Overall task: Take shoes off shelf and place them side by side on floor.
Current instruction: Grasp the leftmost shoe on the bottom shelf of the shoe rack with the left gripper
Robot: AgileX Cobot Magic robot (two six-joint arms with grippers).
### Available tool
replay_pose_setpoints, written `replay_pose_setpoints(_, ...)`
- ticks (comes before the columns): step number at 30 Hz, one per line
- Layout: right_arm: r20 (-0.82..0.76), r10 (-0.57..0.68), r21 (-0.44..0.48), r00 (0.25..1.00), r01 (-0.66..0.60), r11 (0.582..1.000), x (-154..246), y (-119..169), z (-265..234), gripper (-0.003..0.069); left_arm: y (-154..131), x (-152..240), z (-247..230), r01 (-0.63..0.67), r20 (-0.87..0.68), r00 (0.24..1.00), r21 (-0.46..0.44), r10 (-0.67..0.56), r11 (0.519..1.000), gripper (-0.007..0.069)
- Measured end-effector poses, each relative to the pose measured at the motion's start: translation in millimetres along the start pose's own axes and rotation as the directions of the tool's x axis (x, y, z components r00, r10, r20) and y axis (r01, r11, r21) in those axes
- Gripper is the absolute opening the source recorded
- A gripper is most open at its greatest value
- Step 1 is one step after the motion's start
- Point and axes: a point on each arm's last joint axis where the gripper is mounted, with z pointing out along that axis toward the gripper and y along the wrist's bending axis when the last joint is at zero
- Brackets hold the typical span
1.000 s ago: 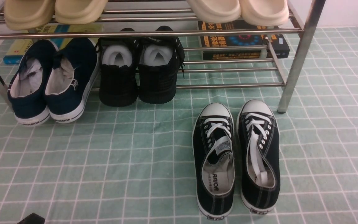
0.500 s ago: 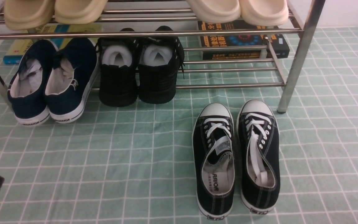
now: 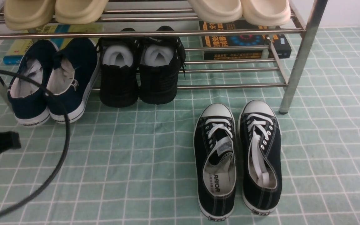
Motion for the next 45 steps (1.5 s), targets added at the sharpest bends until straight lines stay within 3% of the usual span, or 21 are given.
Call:
replay_pose_setpoints(4,0.000,0.000,0.000,1.000,0.000,1.000,0.0,0.0,0.0,0.0239,5.9,-40.1,10.9,-0.016,-0.037,0.999,-0.108,0.012,0.994,0.0008)
replay_pose_setpoints(9,0.000,0.000,0.000,1.000,0.000,1.000,0.0,0.0,0.0,0.0239,37.3,-83.9,14.4,0.093,-0.030,0.994,-0.194,-0.101,0.976,0.0008)
replay_pose_setpoints(14,0.000,0.000,0.000,1.000,0.000,1.000,0.0,0.0,0.0,0.0239,54.9,-114.1,34.1,0.187,-0.021,0.982,-0.074,-0.189,0.980,0.0012)
replay_pose_setpoints(18,0.000,0.000,0.000,1.000,0.000,1.000,0.0,0.0,0.0,0.0239,38.6,-126.4,57.4,0.171,0.023,0.985,0.035,-0.172,0.985,0.0028)
replay_pose_setpoints(23,0.000,0.000,0.000,1.000,0.000,1.000,0.0,0.0,0.0,0.0239,13.6,-134.9,80.6,0.087,0.084,0.992,0.069,-0.093,0.994,0.0119)
replay_pose_setpoints(28,0.000,0.000,0.000,1.000,0.000,1.000,0.0,0.0,0.0,0.0239,3.8,-137.5,100.9,0.083,0.100,0.991,0.062,-0.089,0.995,0.0283)
replay_pose_setpoints(33,0.000,0.000,0.000,1.000,0.000,1.000,0.0,0.0,0.0,0.0239,8.0,-136.9,111.2,0.078,0.092,0.993,0.009,-0.078,0.997,0.0385)
replay_pose_setpoints(45,0.000,0.000,0.000,1.000,0.000,1.000,0.0,0.0,0.0,0.0239,10.2,-131.7,149.5,0.027,0.037,0.999,-0.040,-0.025,0.999,0.0398)
